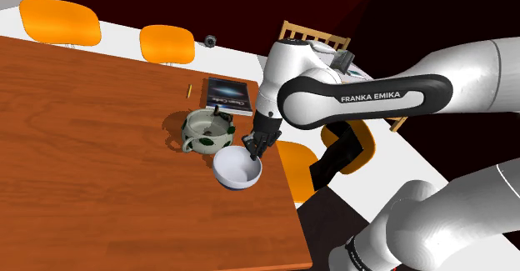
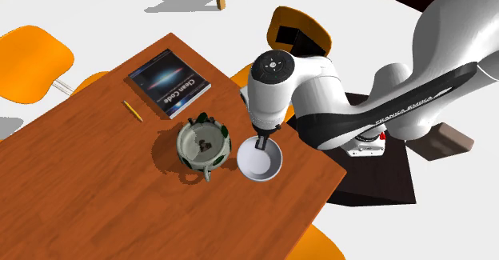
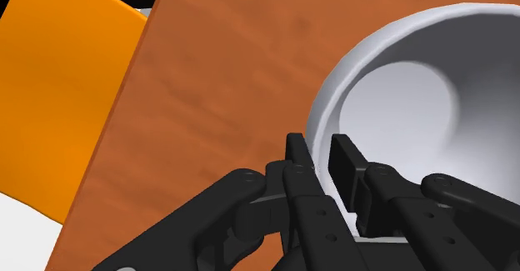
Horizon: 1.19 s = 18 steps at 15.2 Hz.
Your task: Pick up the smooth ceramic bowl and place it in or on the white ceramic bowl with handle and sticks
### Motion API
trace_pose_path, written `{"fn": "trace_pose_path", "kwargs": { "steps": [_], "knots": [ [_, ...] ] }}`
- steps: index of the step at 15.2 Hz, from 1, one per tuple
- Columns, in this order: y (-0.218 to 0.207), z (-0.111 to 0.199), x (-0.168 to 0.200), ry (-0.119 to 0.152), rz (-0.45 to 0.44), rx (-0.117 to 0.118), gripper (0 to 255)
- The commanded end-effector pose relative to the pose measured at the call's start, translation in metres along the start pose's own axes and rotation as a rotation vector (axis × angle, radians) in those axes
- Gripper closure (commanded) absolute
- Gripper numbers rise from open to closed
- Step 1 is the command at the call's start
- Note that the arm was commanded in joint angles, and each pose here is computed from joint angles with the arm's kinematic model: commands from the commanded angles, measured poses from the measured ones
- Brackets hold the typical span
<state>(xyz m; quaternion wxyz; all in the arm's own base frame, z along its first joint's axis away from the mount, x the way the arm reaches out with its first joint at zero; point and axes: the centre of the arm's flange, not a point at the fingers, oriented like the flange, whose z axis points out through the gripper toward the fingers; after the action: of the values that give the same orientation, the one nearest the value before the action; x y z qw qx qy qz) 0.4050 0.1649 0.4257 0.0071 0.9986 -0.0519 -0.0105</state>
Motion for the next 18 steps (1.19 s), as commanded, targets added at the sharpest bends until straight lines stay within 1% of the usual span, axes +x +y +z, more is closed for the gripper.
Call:
{"fn": "trace_pose_path", "kwargs": {
  "steps": [1,7,18],
  "knots": [
    [0.0,0.0,0.0,0.0,0.0,0.0,255],
    [0.0,0.0,0.0,0.0,0.0,0.0,255],
    [0.001,-0.058,-0.001,0.0,0.0,0.0,255]
  ]
}}
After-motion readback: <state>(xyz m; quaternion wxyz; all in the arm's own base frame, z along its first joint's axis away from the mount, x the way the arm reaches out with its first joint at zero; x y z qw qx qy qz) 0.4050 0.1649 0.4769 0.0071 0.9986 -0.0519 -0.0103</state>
